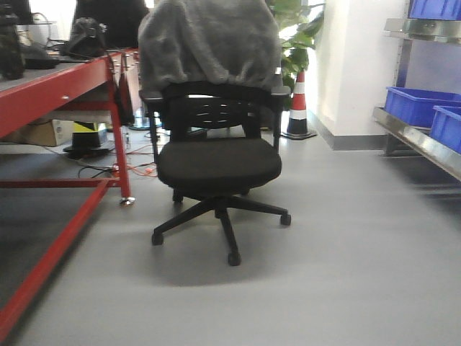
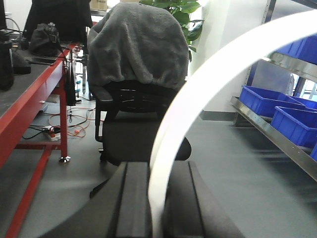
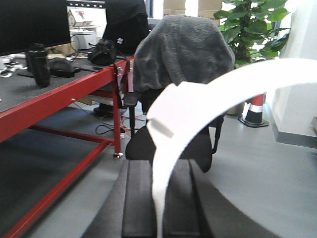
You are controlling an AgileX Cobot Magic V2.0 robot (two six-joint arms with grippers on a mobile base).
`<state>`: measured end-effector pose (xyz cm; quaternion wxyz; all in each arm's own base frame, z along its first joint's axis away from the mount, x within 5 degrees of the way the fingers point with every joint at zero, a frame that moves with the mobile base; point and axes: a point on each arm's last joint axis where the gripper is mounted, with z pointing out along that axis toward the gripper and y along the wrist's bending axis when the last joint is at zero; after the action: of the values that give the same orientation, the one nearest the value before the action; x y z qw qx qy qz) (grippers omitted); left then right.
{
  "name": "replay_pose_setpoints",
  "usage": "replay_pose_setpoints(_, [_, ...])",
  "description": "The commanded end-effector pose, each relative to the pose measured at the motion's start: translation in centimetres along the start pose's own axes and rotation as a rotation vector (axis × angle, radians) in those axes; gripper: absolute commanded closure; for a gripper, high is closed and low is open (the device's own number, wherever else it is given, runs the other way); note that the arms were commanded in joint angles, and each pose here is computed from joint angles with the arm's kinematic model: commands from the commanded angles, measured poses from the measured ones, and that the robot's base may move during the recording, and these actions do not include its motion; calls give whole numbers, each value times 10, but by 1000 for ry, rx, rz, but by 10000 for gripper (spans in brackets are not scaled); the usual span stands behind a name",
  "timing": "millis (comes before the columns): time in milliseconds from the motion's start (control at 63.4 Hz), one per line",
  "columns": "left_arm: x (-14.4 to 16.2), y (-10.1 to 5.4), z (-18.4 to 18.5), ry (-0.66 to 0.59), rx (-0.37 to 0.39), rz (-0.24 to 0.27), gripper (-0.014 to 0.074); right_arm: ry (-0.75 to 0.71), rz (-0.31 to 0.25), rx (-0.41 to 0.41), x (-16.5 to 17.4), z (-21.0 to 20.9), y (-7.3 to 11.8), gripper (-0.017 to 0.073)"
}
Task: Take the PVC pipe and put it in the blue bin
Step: 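Drive the base past the chair toward the blue bin shelf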
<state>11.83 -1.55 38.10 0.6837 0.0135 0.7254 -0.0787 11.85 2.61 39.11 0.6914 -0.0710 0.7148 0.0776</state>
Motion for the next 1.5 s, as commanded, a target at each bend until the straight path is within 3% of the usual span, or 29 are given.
replay_pose_setpoints(0, [-3,0,-1,-27,3,-4,705,-30,-16,1,-2,-1,0,727])
replay_pose_setpoints(1483, [-3,0,-1,-27,3,-4,705,-30,-16,1,-2,-1,0,727])
